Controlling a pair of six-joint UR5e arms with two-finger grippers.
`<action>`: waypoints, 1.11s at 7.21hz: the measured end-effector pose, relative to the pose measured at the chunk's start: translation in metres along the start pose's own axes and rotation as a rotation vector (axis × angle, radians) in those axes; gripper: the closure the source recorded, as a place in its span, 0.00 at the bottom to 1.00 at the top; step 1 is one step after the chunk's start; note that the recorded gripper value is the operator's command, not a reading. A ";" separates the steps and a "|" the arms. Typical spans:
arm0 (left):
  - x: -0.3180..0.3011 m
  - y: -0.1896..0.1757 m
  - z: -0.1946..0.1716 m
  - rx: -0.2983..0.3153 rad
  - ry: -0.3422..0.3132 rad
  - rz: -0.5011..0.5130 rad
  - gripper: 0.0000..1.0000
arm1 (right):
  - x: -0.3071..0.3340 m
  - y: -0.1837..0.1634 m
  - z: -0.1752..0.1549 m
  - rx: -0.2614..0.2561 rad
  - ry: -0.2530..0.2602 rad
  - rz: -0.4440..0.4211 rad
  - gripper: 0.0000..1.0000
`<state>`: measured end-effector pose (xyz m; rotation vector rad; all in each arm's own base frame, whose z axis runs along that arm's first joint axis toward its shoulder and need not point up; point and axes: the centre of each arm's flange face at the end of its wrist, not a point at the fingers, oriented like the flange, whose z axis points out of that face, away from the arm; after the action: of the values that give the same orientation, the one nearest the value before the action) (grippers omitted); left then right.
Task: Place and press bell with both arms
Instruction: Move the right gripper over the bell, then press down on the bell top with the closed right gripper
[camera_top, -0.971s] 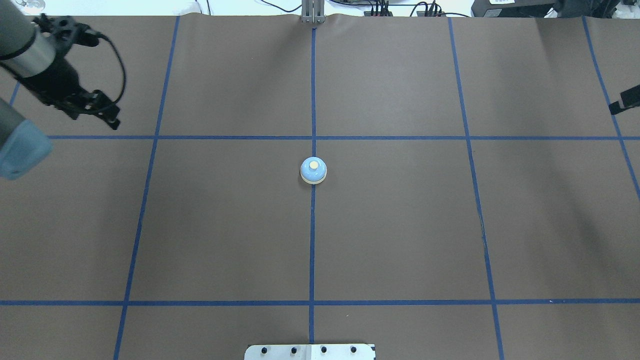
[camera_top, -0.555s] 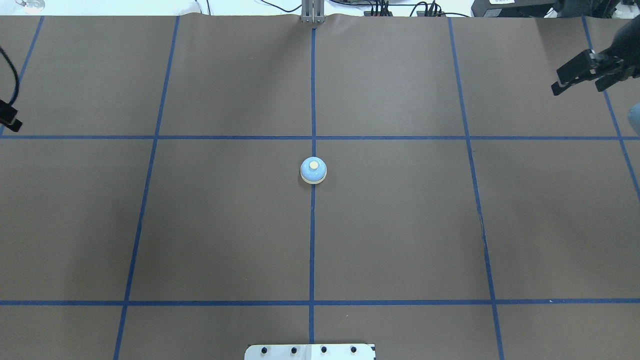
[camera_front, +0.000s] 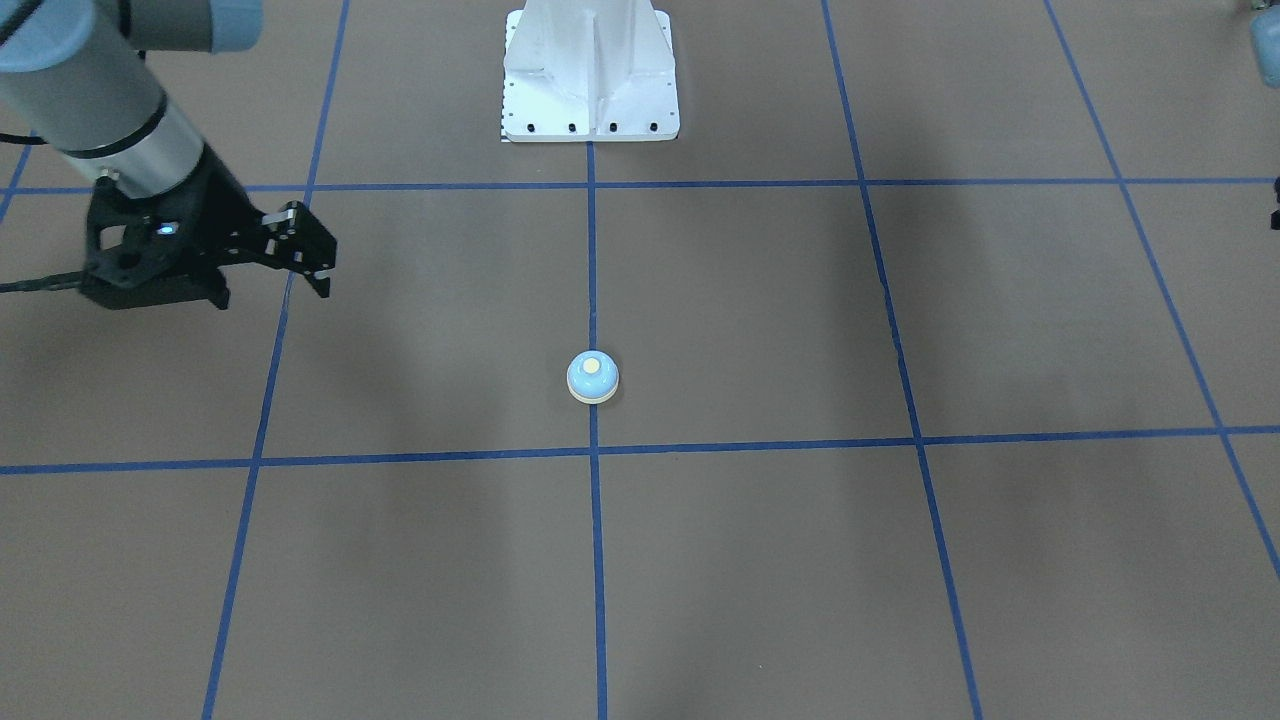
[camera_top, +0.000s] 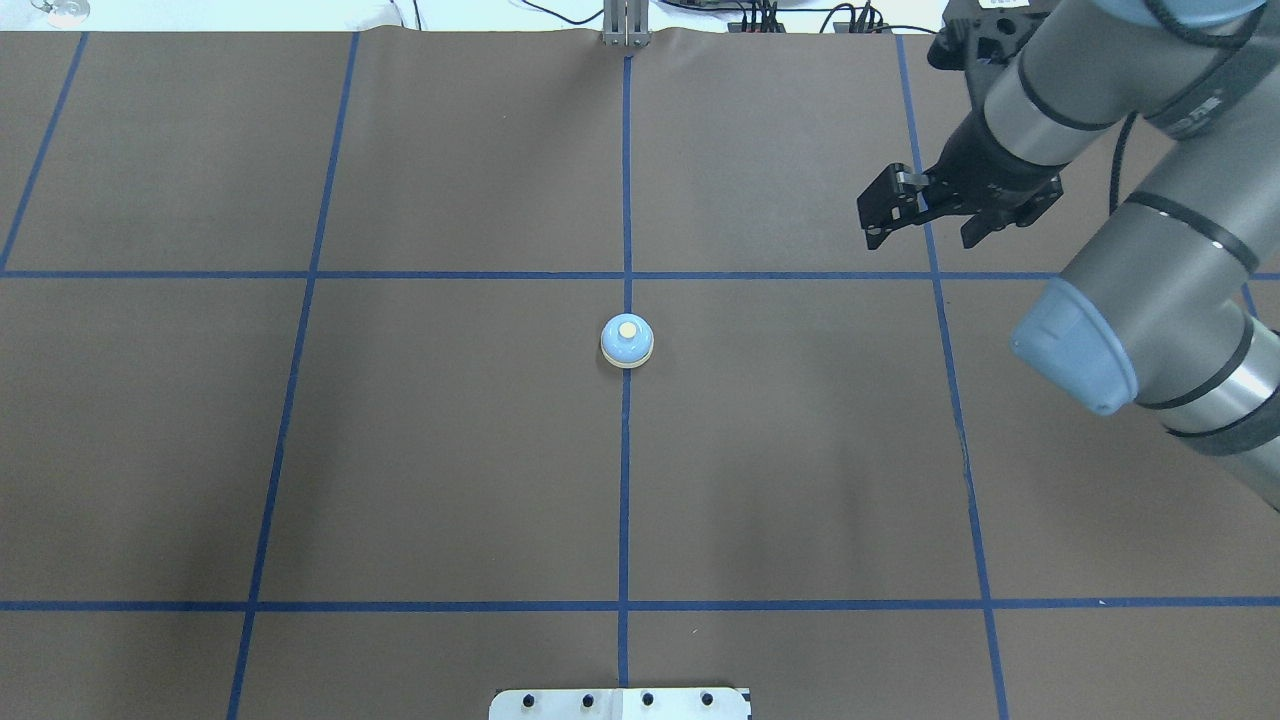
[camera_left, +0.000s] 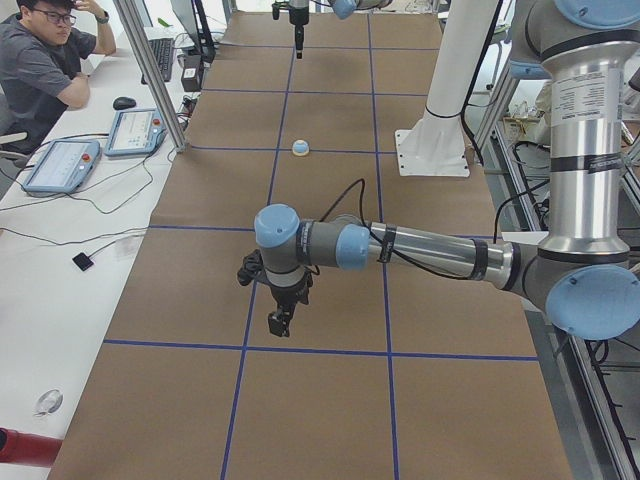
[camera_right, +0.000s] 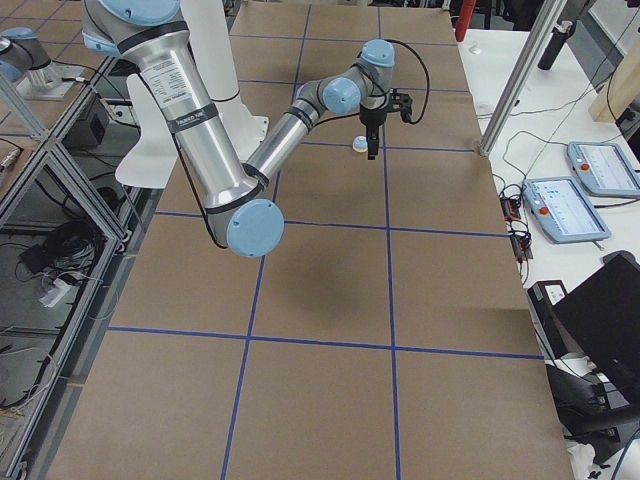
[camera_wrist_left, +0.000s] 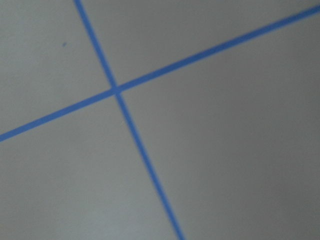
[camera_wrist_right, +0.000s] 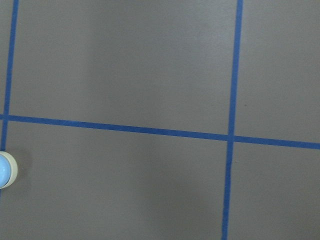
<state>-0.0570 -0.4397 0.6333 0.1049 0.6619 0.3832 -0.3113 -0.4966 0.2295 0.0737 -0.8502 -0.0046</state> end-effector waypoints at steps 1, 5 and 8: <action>-0.026 0.033 -0.002 0.015 0.016 -0.032 0.00 | -0.038 0.017 0.012 0.001 -0.002 0.014 0.00; -0.046 0.097 0.001 0.104 0.160 -0.189 0.00 | -0.175 0.053 0.084 0.002 0.040 0.083 0.14; -0.045 0.103 0.001 0.105 0.165 -0.204 0.00 | -0.264 0.026 0.162 0.051 0.072 0.121 1.00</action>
<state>-0.1210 -0.3614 0.6828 0.1055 0.8482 0.1617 -0.6077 -0.4725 0.1392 0.0698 -0.7818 0.1330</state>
